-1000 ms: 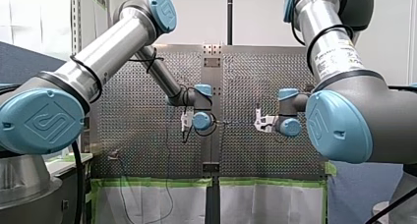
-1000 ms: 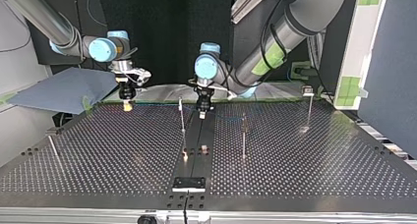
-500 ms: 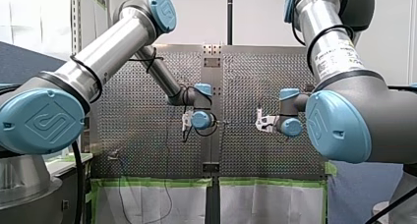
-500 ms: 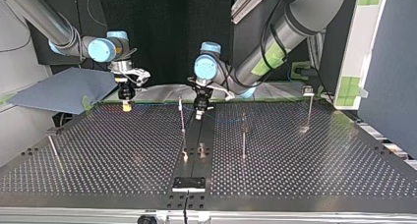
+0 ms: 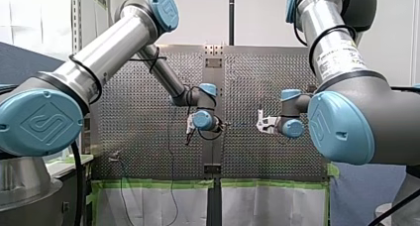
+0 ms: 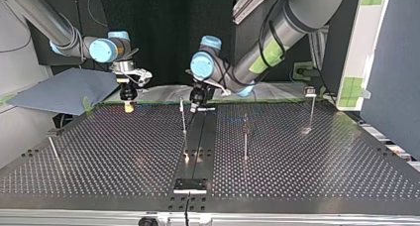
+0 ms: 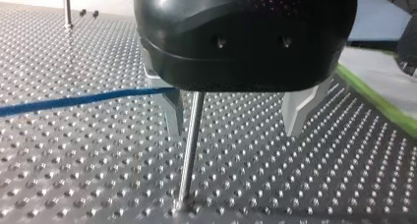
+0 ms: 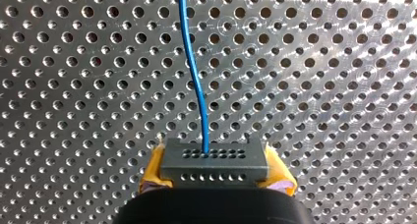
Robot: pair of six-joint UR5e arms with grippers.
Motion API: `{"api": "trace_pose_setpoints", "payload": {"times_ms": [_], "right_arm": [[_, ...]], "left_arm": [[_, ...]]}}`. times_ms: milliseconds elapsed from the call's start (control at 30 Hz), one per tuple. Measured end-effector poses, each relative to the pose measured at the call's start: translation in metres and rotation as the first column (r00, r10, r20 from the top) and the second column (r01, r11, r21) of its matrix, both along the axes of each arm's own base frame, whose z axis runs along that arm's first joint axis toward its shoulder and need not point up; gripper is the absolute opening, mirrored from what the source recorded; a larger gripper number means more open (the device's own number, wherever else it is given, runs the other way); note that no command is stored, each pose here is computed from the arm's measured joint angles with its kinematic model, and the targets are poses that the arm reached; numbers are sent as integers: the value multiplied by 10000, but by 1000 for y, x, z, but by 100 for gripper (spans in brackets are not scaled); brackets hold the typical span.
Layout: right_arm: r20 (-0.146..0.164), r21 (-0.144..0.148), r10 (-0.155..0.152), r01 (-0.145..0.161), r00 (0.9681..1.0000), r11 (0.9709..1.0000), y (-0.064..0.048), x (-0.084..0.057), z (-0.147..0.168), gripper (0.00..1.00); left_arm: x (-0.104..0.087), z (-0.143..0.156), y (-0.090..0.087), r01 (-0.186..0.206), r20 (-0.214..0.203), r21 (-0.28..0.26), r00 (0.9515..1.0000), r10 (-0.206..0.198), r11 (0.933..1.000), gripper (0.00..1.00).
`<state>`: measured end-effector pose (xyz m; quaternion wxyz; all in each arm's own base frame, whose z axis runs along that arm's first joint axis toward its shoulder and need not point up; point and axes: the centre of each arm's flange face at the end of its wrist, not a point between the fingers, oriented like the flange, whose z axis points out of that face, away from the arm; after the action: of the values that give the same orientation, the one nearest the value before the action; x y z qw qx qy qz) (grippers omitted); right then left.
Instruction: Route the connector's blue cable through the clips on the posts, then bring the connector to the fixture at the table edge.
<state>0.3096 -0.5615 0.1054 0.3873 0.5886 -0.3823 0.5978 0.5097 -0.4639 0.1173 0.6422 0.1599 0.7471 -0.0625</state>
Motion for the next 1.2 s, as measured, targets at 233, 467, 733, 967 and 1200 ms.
{"api": "trace_pose_setpoints", "payload": {"times_ms": [233, 467, 733, 967, 1200], "right_arm": [[-29, 103, 20, -19, 10000, 9999, 1, 0, -2, 0], [-42, 153, 20, -20, 10000, 9999, 2, 0, -3, 0], [-46, 166, 64, -63, 10000, 9998, 2, 1, -4, 0], [-50, 182, 83, -82, 10000, 9998, 2, 1, -5, 0], [-56, 201, 84, -82, 9999, 9998, 2, 1, -6, 0]], "left_arm": [[-10, 1, -6, 49, -47, 83, 10000, -49, 10000, 100], [-18, 10, -5, -68, 155, -44, 9999, 69, 10000, 100], [-33, 6, -6, 297, 40, 3, 9996, -297, 9996, 100], [-50, 15, -9, 719, 217, -240, 9972, -714, 9971, 100], [-56, 27, -10, 809, 451, -474, 9959, -788, 9956, 100]]}}
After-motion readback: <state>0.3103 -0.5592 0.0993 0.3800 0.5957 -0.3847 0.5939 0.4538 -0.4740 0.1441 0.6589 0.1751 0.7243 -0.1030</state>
